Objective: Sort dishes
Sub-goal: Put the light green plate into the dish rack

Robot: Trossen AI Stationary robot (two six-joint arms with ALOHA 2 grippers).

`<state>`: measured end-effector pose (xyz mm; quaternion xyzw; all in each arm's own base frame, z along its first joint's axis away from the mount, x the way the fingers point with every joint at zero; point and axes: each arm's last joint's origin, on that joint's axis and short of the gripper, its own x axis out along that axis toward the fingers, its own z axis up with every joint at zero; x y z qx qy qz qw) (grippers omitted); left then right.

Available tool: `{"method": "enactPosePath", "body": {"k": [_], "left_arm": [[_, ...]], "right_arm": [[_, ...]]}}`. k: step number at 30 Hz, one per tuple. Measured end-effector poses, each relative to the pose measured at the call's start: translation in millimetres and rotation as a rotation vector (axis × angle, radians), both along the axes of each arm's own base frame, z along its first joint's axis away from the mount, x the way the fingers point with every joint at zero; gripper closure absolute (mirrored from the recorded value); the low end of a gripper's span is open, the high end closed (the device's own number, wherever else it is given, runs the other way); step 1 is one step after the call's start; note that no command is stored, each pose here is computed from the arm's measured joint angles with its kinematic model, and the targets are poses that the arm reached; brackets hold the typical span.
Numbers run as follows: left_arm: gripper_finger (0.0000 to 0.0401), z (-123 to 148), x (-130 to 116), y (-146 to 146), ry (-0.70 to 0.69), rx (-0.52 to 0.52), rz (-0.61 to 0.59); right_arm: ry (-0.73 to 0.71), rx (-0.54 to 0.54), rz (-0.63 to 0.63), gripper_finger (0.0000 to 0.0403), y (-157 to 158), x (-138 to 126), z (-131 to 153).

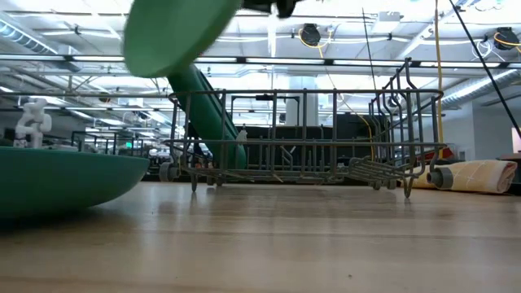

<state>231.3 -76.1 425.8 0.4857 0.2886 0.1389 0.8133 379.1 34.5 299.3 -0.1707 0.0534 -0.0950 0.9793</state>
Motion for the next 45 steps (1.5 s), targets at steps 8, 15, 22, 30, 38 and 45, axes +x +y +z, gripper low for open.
{"method": "enactPosePath", "body": {"k": [8,15,22,30,38,45], "left_arm": [[0.0396,20.5,16.0,10.3,-0.145,0.058,-0.031],[0.0396,29.2,29.8,27.8,-0.234,0.010,-0.159],[0.0395,14.2,67.3,50.6,-0.237,-0.038,-0.242],[0.0396,-18.9,118.3,78.3,-0.221,-0.057,-0.197],[0.0398,-43.0,144.0,96.8,-0.253,-0.179,-0.120],[0.0397,-50.3,146.7,98.3,-0.302,-0.324,-0.027]], "right_arm": [[-0.021,-0.079,-0.088,0.0353,14.5,-27.6,32.3],[0.015,-0.154,-0.132,0.0353,31.8,-39.1,37.7],[0.038,-0.171,-0.146,0.0353,41.3,-41.8,35.5],[0.115,-0.211,-0.272,0.0353,44.0,-45.1,27.8],[0.187,-0.218,-0.434,0.0353,36.7,-48.3,19.7],[0.198,-0.170,-0.510,0.0353,24.5,-48.2,16.3]]}}
